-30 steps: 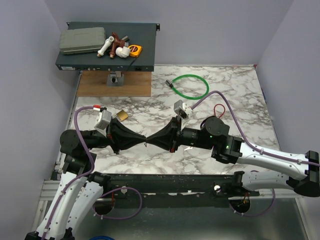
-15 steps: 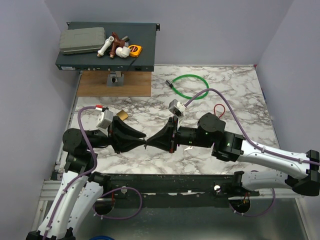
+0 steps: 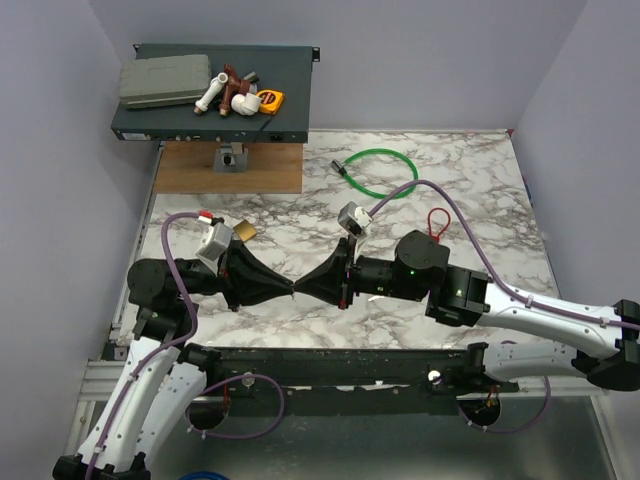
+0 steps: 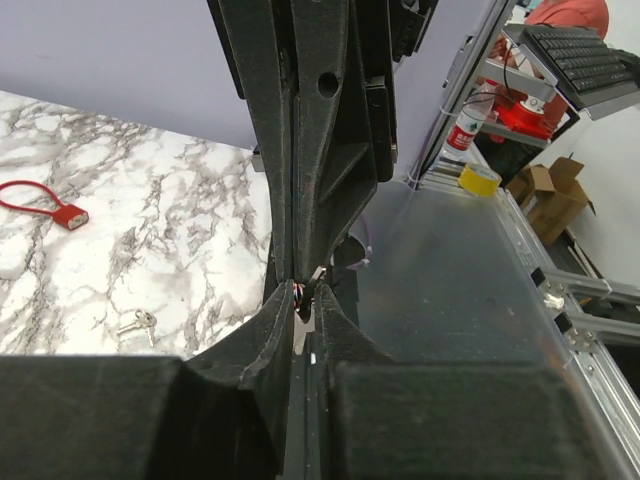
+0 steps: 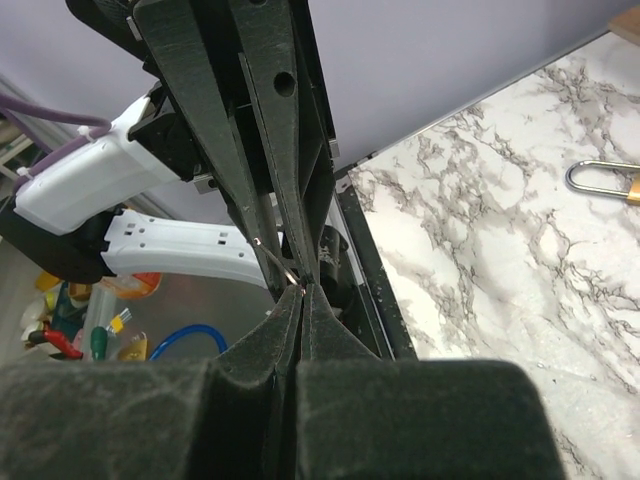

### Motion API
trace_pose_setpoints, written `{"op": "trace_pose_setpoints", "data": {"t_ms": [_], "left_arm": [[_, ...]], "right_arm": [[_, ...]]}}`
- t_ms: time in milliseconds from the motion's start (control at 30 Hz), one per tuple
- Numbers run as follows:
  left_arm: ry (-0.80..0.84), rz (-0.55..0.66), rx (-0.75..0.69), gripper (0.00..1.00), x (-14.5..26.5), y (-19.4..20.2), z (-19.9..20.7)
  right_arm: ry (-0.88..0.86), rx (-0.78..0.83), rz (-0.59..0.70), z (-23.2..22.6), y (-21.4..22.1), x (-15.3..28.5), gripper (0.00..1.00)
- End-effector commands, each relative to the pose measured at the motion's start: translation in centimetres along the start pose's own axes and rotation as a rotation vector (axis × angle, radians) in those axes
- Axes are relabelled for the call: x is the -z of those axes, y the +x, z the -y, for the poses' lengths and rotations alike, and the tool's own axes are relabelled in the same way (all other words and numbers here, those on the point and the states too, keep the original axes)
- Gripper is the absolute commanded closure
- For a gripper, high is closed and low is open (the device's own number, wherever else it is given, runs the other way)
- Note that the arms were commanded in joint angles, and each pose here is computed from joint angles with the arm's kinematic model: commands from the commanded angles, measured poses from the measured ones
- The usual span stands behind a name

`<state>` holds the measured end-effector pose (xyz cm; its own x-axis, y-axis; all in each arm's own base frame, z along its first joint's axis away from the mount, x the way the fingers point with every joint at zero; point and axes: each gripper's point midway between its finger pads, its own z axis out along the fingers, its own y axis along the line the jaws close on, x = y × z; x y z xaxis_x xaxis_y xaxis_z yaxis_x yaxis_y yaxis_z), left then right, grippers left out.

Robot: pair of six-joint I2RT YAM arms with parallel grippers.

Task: Unlock with the key
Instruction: Pick up the key from the center of the board.

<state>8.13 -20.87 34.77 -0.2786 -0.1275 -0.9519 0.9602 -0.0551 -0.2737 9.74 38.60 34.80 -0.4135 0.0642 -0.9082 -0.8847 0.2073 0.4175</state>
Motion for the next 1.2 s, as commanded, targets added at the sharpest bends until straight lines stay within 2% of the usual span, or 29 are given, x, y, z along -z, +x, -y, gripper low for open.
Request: {"op": "trace_pose_setpoints", "data": {"t_ms": [0,133,267,400,467,633,667,900,1167], "left_arm": [[0.106,-0.067,-0.022,0.88,0.3,0.8,2.4],[0.083,-0.064,-0.025,0.88,0.2,0.7,1.9],[0.062,-0.055,-0.036,0.68,0.2,0.3,1.7],[0.006,-0.038,-0.045,0.67,0.1,0.1,0.8],[-0.017,-0.028,-0.050,0.71,0.1,0.0,0.4],[-0.091,0.003,-0.045,0.98,0.1,-0.6,-0.7],[-0.100,0.008,-0.045,1.00,0.1,-0.8,-0.8],[-0.159,0.047,-0.031,1.00,0.1,-1.7,-1.3],[-0.231,0.082,-0.027,1.00,0.3,-2.6,-2.2]], "right_arm": [[0.145,0.015,0.008,3.2,0.3,-0.3,0.99],[0.127,0.021,-0.002,2.8,0.2,-0.6,0.99],[0.137,0.021,-0.032,3.0,0.8,-0.5,0.99],[0.145,0.020,-0.026,3.1,0.7,-0.3,0.99],[0.147,0.019,-0.022,3.1,0.5,-0.2,0.99],[0.153,0.020,-0.017,3.2,0.5,-0.1,0.99],[0.157,0.021,-0.019,3.3,0.5,-0.1,0.99],[0.231,0.035,-0.012,4.7,0.5,0.4,0.99],[0.235,0.045,-0.001,5.0,0.7,0.5,0.99]]}}
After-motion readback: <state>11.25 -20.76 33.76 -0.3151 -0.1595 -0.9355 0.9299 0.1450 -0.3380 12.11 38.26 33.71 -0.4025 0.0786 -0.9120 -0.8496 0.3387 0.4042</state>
